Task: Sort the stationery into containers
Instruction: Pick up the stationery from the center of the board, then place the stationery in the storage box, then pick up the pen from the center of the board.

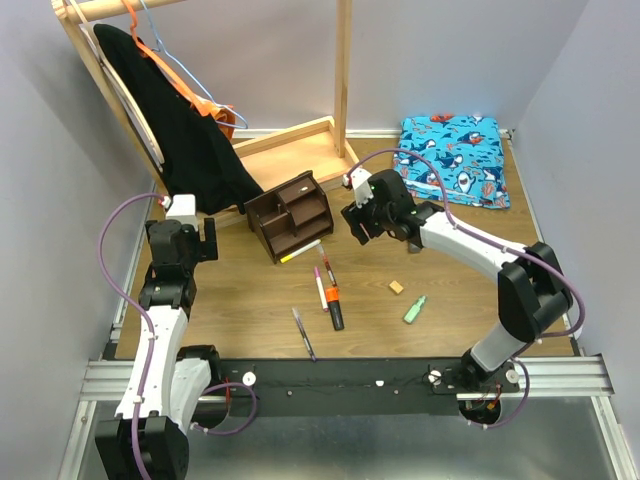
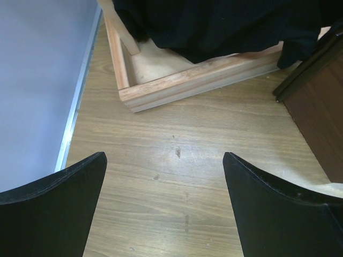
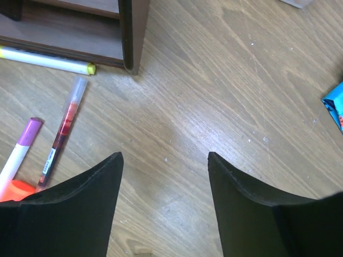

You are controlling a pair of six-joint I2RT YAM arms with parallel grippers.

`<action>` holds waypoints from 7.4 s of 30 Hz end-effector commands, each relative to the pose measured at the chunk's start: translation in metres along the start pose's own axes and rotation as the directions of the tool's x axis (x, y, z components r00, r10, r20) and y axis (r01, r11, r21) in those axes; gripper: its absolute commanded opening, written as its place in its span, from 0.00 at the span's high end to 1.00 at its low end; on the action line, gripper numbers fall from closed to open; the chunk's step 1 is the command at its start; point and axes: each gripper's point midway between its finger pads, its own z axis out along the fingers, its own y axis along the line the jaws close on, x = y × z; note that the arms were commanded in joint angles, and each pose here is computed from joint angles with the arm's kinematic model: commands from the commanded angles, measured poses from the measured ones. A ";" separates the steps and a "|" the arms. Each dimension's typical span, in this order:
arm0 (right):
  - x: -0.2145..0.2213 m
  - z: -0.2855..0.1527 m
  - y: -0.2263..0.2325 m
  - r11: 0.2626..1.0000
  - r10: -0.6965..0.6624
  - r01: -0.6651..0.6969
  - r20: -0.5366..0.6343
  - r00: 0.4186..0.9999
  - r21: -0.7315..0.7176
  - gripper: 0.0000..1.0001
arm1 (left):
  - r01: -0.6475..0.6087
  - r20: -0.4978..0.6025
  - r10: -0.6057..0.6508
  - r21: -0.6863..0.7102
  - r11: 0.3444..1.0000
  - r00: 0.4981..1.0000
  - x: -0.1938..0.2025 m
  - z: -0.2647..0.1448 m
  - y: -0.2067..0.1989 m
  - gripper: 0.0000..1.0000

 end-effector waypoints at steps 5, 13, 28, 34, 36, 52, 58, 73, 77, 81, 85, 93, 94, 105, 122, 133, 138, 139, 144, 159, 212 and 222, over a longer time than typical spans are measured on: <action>0.028 -0.010 0.013 0.998 0.038 -0.041 -0.079 0.996 -0.041 0.27 | 0.017 0.006 -0.017 0.044 0.999 1.000 -0.011 0.002 -0.007 0.01; 0.038 -0.029 0.006 1.000 -0.019 0.019 -0.078 0.997 -0.004 0.25 | 0.018 0.017 -0.018 0.038 0.999 1.000 -0.011 0.003 -0.006 0.01; 0.043 -0.040 -0.008 0.998 -0.048 0.050 -0.059 0.997 0.045 0.24 | 0.042 0.042 -0.044 0.051 0.998 0.998 -0.020 0.007 -0.009 0.01; 0.042 -0.045 -0.010 0.997 -0.052 0.055 -0.043 0.998 0.050 0.23 | 0.041 0.041 -0.043 0.050 0.998 0.998 -0.019 0.005 -0.008 0.01; 0.042 -0.046 -0.009 0.997 -0.054 0.056 -0.041 0.998 0.047 0.23 | 0.033 0.044 -0.036 0.049 0.998 0.998 -0.019 0.005 -0.008 0.01; 0.036 -0.048 0.000 1.000 -0.005 0.005 -0.033 0.999 0.003 0.16 | 0.015 0.051 -0.018 0.060 0.998 0.999 -0.025 0.001 -0.008 0.01; 0.051 -0.053 0.037 0.970 -0.121 0.105 -0.063 0.991 -0.220 0.14 | -0.007 -0.003 0.008 0.115 0.993 1.000 -0.017 -0.010 -0.017 0.01; 0.051 -0.006 0.132 0.964 0.012 -0.064 -0.198 0.980 -0.259 0.17 | -0.057 0.009 0.057 0.005 0.998 0.998 -0.019 -0.044 0.008 0.01; 0.042 -0.003 0.152 0.956 0.163 -0.215 -0.246 0.956 -0.199 0.21 | -0.056 0.013 0.057 -0.012 0.998 0.998 -0.025 -0.051 0.013 0.01; 0.062 0.003 0.145 0.935 0.318 -0.350 -0.323 0.891 -0.046 0.22 | -0.069 0.036 0.069 -0.010 0.998 0.997 -0.033 -0.057 0.014 0.01; 0.071 0.004 0.144 0.910 0.395 -0.415 -0.353 0.848 0.021 0.27 | -0.080 0.041 0.080 0.002 0.997 0.996 -0.035 -0.059 0.012 0.01; 0.086 0.006 0.154 0.887 0.434 -0.461 -0.395 0.810 0.030 0.40 | -0.121 0.041 0.120 0.029 0.992 0.992 -0.028 -0.055 0.008 0.01; 0.089 0.006 0.154 0.888 0.432 -0.459 -0.399 0.809 0.031 0.40 | -0.124 0.040 0.123 0.031 0.992 0.992 -0.027 -0.054 0.008 0.01; 0.120 0.009 0.156 0.883 0.447 -0.461 -0.469 0.762 0.091 0.41 | -0.091 0.038 0.089 0.037 0.995 0.995 -0.026 -0.050 0.005 0.01; 0.179 -0.005 0.156 0.892 0.434 -0.416 -0.589 0.682 0.177 0.50 | -0.092 0.033 0.091 0.050 0.994 0.995 -0.024 -0.048 0.002 0.01; 0.220 -0.010 0.171 0.919 0.381 -0.343 -0.668 0.640 0.196 0.70 | -0.081 0.029 0.080 0.051 0.995 0.996 -0.029 -0.043 0.002 0.01; 0.192 -0.010 0.166 0.921 0.380 -0.346 -0.604 0.700 0.178 0.86 | -0.091 0.033 0.089 0.060 0.994 0.995 -0.034 -0.041 0.000 0.01; 0.185 -0.011 0.162 0.928 0.364 -0.331 -0.592 0.719 0.169 0.89 | -0.092 0.041 0.090 0.060 0.994 0.995 -0.038 -0.042 0.001 0.01; 0.083 -0.030 0.155 0.955 0.282 -0.293 -0.409 0.868 0.038 0.99 | -0.112 0.054 0.108 0.074 0.991 0.993 -0.045 -0.042 -0.001 0.01; -0.211 -0.099 0.131 0.992 0.093 -0.021 0.614 0.784 -0.123 0.99 | -0.106 0.141 0.090 0.112 0.988 0.986 -0.054 -0.052 -0.009 0.01; -0.232 -0.026 0.121 0.989 0.060 0.061 0.752 0.657 -0.132 0.37 | -0.049 0.093 0.033 0.181 0.982 0.995 -0.037 -0.071 -0.020 0.01; -0.090 -0.028 0.113 0.988 0.074 -0.047 0.185 0.980 -0.147 0.37 | -0.114 0.137 0.085 0.222 0.968 0.987 -0.062 -0.096 -0.022 0.01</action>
